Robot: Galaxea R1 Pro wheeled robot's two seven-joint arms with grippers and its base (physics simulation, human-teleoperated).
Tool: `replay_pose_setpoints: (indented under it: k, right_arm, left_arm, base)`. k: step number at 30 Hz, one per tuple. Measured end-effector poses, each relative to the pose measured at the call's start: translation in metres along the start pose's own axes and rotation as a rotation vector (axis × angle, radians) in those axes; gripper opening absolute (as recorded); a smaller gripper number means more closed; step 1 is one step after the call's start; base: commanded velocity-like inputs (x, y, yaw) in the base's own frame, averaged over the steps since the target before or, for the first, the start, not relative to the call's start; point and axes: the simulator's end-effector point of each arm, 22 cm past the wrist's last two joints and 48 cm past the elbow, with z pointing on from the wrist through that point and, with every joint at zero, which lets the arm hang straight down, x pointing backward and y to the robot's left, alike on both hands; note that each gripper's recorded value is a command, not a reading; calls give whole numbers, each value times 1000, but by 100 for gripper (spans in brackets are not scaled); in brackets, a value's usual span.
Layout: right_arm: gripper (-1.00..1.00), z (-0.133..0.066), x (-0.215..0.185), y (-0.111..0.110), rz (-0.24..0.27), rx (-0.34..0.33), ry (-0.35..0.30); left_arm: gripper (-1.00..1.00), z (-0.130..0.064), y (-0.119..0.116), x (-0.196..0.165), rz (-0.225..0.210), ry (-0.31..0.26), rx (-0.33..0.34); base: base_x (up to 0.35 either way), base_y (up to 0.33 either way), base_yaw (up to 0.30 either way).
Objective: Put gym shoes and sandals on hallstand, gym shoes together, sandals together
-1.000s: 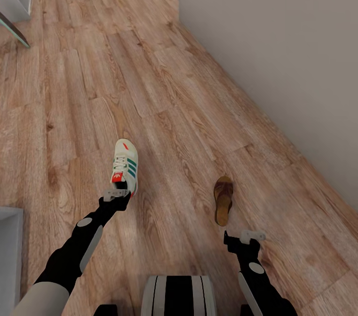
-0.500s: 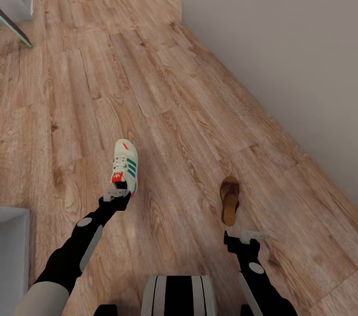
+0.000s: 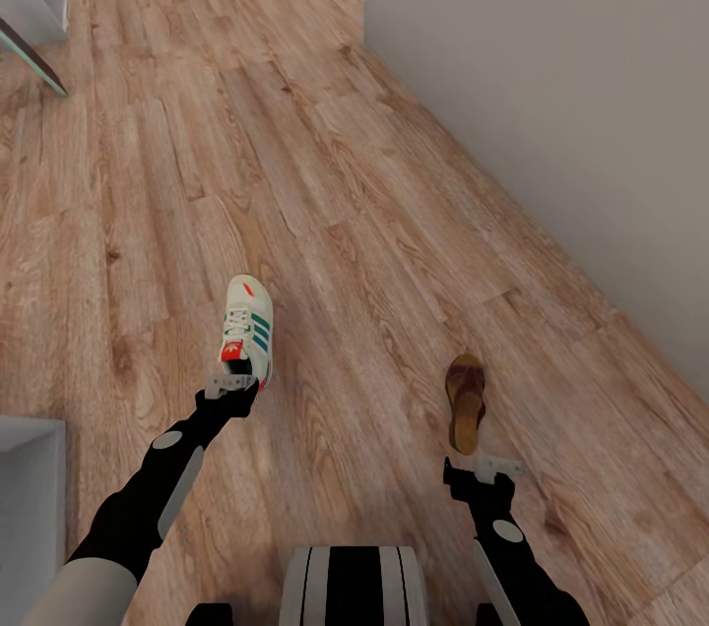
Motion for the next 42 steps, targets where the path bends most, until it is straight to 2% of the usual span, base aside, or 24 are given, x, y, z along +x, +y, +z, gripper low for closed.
replay_pose_setpoints:
  k: [42]
  right_arm:
    - [100,0,0,-2,-1,3,0]
  left_arm:
    - [-100,0,-2,0,12,0,2]
  base:
    - [52,2,0]
